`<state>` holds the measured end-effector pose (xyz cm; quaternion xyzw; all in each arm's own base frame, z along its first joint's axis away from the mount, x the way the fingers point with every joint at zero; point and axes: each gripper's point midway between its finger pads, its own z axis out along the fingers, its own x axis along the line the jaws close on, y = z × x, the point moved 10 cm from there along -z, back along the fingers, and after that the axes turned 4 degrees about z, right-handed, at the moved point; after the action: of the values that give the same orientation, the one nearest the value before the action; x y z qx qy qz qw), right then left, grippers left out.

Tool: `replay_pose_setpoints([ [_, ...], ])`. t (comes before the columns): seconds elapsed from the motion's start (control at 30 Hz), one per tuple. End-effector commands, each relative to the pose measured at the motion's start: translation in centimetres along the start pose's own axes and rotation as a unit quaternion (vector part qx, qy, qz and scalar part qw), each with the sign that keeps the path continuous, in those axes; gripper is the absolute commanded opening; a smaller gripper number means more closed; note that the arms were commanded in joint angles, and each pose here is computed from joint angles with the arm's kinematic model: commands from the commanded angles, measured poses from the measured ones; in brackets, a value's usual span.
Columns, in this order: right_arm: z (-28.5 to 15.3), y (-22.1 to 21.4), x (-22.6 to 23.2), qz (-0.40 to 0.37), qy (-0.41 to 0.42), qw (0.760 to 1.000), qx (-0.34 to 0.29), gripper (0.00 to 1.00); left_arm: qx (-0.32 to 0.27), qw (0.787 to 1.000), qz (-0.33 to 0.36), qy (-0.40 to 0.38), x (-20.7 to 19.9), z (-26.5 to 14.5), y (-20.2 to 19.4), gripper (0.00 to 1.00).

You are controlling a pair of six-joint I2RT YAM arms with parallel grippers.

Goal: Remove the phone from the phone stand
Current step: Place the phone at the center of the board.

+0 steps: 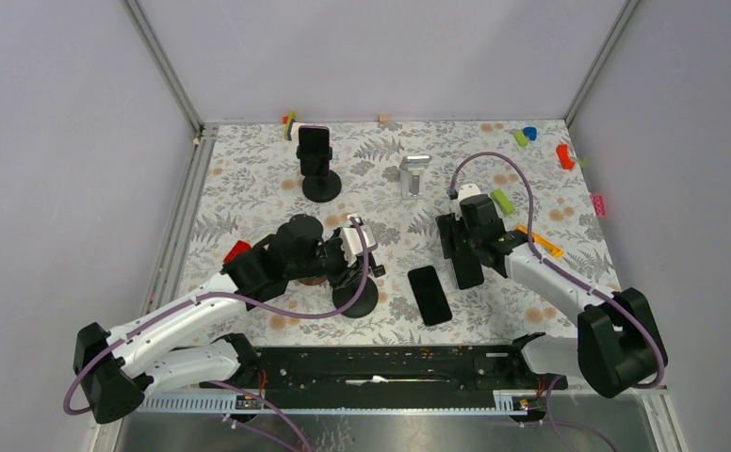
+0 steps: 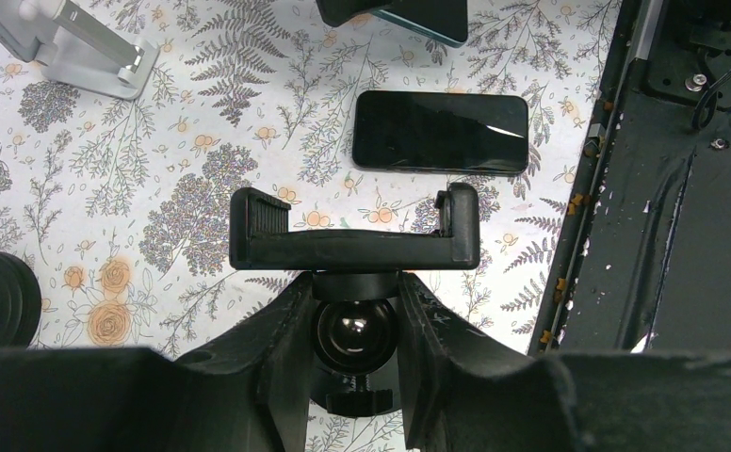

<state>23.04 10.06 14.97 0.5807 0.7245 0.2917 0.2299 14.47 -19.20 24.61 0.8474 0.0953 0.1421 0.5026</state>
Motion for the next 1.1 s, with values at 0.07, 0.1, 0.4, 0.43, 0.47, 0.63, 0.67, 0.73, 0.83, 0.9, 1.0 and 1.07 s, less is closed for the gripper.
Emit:
replay_pose_setpoints([
  [0.07, 0.6, 2.6, -0.3, 0.013, -0.013, 0.998, -0.058, 0.11, -0.073, 0.997, 0.025, 0.032, 1.0, -0.7, 2.9, 0.0],
  [0.1, 0.5, 2.8, -0.2, 0.018, -0.011, 0.998, -0.056, 0.11, -0.072, 0.997, 0.024, 0.031, 0.9, -0.6, 2.9, 0.0],
  [0.4, 0.8, 1.9, 0.5, 0.118, -0.025, 0.993, -0.003, 0.07, -0.067, 0.997, 0.022, 0.029, 1.0, -0.4, 2.9, 0.0],
  [0.43, 1.0, 1.7, 0.4, 0.117, -0.035, 0.992, 0.005, 0.07, -0.067, 0.997, 0.022, 0.028, 1.0, -0.3, 2.9, 0.0],
  [0.47, 1.1, 1.6, 0.2, 0.119, -0.053, 0.991, 0.012, 0.07, -0.066, 0.997, 0.022, 0.027, 1.0, -0.3, 2.9, 0.0],
  [0.63, 1.4, 1.6, -0.9, 0.105, -0.14, 0.983, 0.049, 0.07, -0.064, 0.997, 0.021, 0.028, 1.0, -0.2, 2.9, 0.0],
  [0.67, 1.5, 1.7, -0.9, 0.099, -0.139, 0.984, 0.053, 0.09, -0.063, 0.997, 0.021, 0.027, 1.0, -0.1, 2.8, 0.0],
  [0.73, 1.6, 1.8, -0.8, 0.094, -0.136, 0.985, 0.057, 0.12, -0.062, 0.998, 0.021, 0.026, 1.0, -0.1, 2.8, 0.0],
  [0.83, 2.0, 1.7, -0.5, 0.097, -0.121, 0.985, 0.069, 0.18, -0.058, 0.998, 0.02, 0.029, 1.1, 0.0, 2.8, 0.0],
  [0.9, 2.2, 1.4, -0.3, 0.107, -0.114, 0.984, 0.079, 0.22, -0.058, 0.998, 0.018, 0.033, 1.2, 0.1, 2.7, 0.0],
  [1.0, 2.3, 0.6, 0.0, 0.131, -0.108, 0.982, 0.082, 0.26, -0.057, 0.997, 0.013, 0.043, 1.3, 0.2, 2.8, 0.0],
  [1.07, 2.3, 0.1, -0.1, 0.142, -0.11, 0.981, 0.073, 0.27, -0.056, 0.997, 0.009, 0.047, 1.4, 0.3, 2.8, 0.0],
])
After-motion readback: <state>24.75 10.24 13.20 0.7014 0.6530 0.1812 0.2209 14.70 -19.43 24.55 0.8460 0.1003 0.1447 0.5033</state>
